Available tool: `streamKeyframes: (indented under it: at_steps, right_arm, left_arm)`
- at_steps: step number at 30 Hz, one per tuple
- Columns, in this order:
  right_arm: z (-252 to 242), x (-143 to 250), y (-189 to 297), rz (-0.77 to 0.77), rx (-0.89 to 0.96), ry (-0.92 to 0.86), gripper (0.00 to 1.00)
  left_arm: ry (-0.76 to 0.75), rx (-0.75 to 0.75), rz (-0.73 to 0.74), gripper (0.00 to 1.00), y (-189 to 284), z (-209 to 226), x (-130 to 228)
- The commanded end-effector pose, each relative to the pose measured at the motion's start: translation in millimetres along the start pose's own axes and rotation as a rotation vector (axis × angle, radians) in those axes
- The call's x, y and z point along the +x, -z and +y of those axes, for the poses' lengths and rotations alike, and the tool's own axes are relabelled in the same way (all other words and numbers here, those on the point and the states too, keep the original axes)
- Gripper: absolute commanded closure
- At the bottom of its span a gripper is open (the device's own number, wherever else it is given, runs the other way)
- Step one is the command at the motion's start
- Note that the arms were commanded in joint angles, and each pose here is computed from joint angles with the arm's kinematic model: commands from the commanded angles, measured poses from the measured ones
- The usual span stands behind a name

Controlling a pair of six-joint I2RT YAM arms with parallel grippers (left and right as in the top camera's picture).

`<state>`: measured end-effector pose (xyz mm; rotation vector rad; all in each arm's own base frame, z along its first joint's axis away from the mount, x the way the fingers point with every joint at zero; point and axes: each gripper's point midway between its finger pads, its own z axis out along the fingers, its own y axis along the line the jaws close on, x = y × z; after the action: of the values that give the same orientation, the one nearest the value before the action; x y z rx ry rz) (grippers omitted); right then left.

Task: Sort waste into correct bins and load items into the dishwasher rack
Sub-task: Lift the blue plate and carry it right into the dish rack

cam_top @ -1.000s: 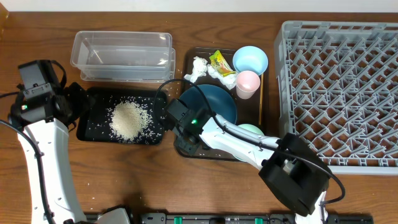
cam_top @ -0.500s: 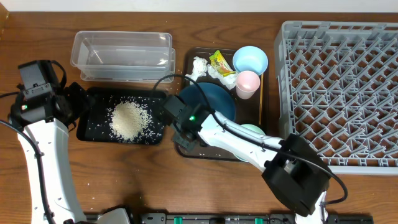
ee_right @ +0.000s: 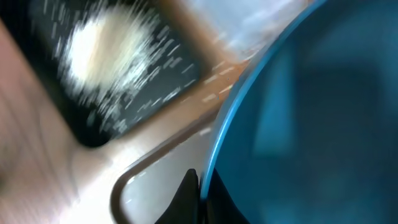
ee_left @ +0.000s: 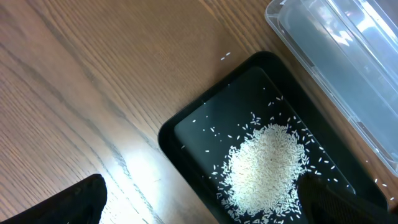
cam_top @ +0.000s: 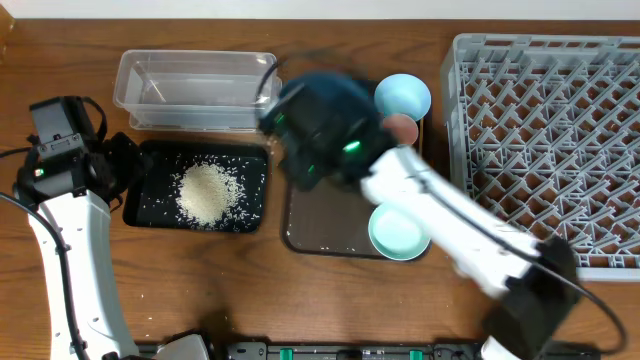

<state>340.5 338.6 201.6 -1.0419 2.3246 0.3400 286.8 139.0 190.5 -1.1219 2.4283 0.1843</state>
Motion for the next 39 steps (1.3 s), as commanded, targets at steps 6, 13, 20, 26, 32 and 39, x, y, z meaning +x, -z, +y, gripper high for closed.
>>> streamKeyframes:
  at_steps: [6,13,20,26,32,39]
  right_arm:
    - [-126,-36,118,-0.33,-0.012,-0.25,0.99]
    - [-218,1,166,-0.459,-0.122,-0.432,0.99]
    - [-284,43,198,-0.575,-0.198,-0.549,0.99]
    - [-318,65,185,-0.613,-0.275,-0.62,0.99]
    - [-339,77,146,-0.628,-0.369,-0.62,0.99]
    - [-358,79,138,-0.684,-0.444,-0.635,0.99]
  left_arm:
    - [0.009,-0.003,-0.025,0.0,6,1,-7]
    - [0.009,-0.003,-0.025,0.0,6,1,-7]
    - [0.009,-0.003,-0.025,0.0,6,1,-7]
    - [0.009,-0.003,-0.025,0.0,6,1,-7]
    - [0.009,-0.003,-0.025,0.0,6,1,-7]
    - [0.009,-0.003,-0.025,0.0,6,1,-7]
